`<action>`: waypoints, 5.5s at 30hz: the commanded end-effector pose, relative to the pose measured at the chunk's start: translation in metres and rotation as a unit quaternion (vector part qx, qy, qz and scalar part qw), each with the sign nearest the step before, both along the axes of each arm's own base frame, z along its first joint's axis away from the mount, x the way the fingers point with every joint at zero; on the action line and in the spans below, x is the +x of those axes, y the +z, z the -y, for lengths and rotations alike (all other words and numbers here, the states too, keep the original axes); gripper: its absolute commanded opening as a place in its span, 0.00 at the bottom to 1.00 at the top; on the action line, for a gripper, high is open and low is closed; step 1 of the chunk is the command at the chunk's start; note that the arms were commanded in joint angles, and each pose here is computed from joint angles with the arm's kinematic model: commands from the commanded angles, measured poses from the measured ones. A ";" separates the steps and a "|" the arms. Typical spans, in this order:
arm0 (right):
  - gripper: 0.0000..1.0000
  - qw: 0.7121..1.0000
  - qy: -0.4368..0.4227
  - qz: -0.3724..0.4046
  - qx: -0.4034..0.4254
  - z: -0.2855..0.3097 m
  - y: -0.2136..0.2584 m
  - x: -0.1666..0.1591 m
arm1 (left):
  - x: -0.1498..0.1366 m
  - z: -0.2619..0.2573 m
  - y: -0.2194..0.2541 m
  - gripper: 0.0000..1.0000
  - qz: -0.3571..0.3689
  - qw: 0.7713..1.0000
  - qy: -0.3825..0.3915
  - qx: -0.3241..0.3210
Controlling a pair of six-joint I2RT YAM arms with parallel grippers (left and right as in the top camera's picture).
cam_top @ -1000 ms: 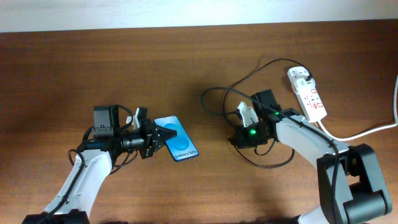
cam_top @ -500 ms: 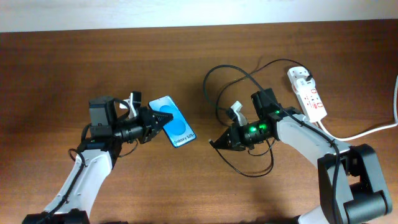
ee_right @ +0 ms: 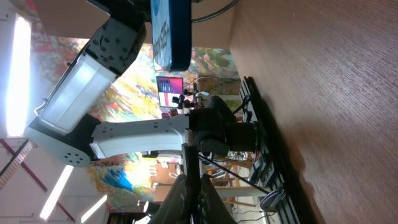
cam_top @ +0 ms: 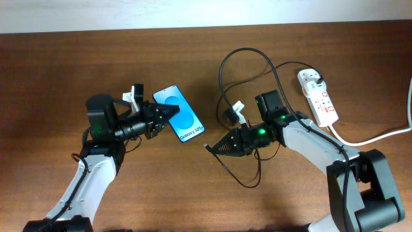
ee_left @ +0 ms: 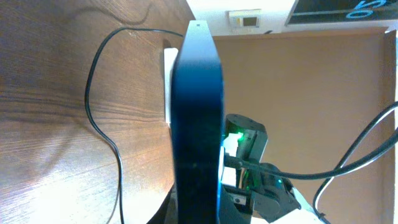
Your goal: Plug charger to phone and switch on socket
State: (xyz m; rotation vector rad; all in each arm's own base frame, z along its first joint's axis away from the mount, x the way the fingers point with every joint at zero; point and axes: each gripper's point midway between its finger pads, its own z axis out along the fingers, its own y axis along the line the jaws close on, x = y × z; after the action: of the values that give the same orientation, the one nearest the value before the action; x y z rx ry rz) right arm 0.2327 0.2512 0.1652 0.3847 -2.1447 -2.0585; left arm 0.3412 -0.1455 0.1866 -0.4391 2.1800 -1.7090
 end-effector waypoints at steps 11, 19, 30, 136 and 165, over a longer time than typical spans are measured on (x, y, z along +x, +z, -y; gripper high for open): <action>0.04 0.999 0.009 0.035 0.028 -0.002 0.014 0.001 | -0.008 0.007 0.015 0.00 -0.004 0.999 -0.032 -0.028; 0.04 0.998 0.028 0.044 0.028 -0.016 0.017 -0.001 | -0.003 0.004 0.014 0.00 0.006 1.000 -0.018 -0.017; 0.04 0.998 0.010 0.055 0.010 -0.021 0.017 0.015 | 0.003 0.001 0.011 0.00 0.007 1.000 0.001 -0.007; 0.04 0.999 0.006 -0.019 -0.027 -0.028 0.013 0.012 | 0.004 -0.004 -0.001 0.00 0.016 1.000 0.008 0.023; 0.04 0.999 -0.013 -0.002 -0.045 -0.033 0.007 0.020 | -0.002 -0.001 0.001 0.00 0.014 1.000 -0.011 0.013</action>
State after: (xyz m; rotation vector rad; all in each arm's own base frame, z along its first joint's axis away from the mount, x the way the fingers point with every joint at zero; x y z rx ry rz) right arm 0.2509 0.2808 0.1653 0.2984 -2.2158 -1.9475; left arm 0.3420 -0.1393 0.1761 -0.4435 2.2014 -1.6435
